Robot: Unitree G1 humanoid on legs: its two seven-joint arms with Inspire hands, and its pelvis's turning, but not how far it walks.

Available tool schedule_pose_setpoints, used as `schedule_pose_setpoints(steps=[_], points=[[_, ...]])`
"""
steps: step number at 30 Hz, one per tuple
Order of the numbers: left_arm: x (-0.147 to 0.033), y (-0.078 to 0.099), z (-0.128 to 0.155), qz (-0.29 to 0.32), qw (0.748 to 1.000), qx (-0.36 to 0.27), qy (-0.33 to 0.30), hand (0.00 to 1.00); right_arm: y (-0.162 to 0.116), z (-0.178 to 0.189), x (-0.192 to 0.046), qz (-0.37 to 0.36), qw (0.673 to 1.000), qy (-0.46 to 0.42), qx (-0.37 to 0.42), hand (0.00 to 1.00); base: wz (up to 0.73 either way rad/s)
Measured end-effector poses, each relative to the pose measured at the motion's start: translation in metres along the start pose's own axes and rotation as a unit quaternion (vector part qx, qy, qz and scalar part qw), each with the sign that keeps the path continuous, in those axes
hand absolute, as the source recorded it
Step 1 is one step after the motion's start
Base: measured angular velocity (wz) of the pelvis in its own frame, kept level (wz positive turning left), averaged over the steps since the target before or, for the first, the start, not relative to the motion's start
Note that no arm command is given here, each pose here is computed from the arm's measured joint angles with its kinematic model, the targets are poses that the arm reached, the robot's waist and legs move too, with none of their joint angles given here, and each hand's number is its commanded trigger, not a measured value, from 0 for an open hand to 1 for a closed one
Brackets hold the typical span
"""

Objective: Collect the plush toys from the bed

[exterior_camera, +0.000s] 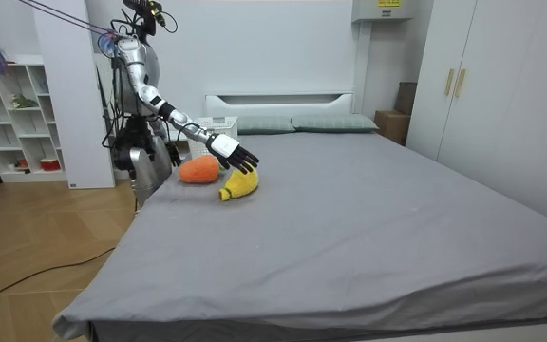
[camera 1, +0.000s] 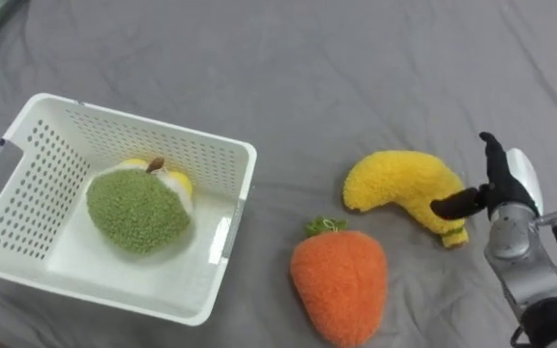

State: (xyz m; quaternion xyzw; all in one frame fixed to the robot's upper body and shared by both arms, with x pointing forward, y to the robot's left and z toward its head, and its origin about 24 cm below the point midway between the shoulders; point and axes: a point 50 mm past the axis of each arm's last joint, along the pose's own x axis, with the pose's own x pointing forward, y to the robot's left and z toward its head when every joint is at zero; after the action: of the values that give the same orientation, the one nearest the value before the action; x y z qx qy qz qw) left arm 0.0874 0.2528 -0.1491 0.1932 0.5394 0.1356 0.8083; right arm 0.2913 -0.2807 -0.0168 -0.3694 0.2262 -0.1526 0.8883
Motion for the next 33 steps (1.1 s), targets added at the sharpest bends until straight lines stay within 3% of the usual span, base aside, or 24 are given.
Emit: schedule_pose_setpoints(steps=[12,20,21,22,23,24,33], points=[[-0.001,-0.007,-0.004,-0.012,1.000,-0.006,0.004,0.00,0.006,0.009,0.002,0.009,0.999,-0.022,-0.034,0.00,0.11],[-0.001,-0.007,-0.011,-0.013,1.000,0.003,0.015,0.00,0.005,0.001,0.005,0.010,1.000,0.010,-0.018,0.00,0.12],[-0.001,-0.008,-0.009,-0.014,1.000,0.005,0.013,0.00,0.005,0.000,0.005,0.007,1.000,0.015,-0.009,0.41,0.28],[0.000,-0.008,-0.006,-0.014,1.000,0.005,0.009,0.00,0.005,-0.003,0.005,0.006,1.000,0.021,-0.001,0.56,0.25],[0.000,-0.008,-0.004,-0.013,1.000,0.005,0.007,0.00,0.005,-0.004,0.005,0.007,1.000,0.023,0.000,0.95,0.12],[0.000,-0.008,-0.003,-0.013,1.000,0.008,0.005,0.00,0.005,-0.005,0.005,0.007,1.000,0.026,0.003,1.00,0.08],[0.001,-0.010,0.006,-0.015,1.000,0.018,-0.011,0.00,-0.007,0.006,0.011,-0.031,0.999,0.016,0.019,1.00,0.03]])
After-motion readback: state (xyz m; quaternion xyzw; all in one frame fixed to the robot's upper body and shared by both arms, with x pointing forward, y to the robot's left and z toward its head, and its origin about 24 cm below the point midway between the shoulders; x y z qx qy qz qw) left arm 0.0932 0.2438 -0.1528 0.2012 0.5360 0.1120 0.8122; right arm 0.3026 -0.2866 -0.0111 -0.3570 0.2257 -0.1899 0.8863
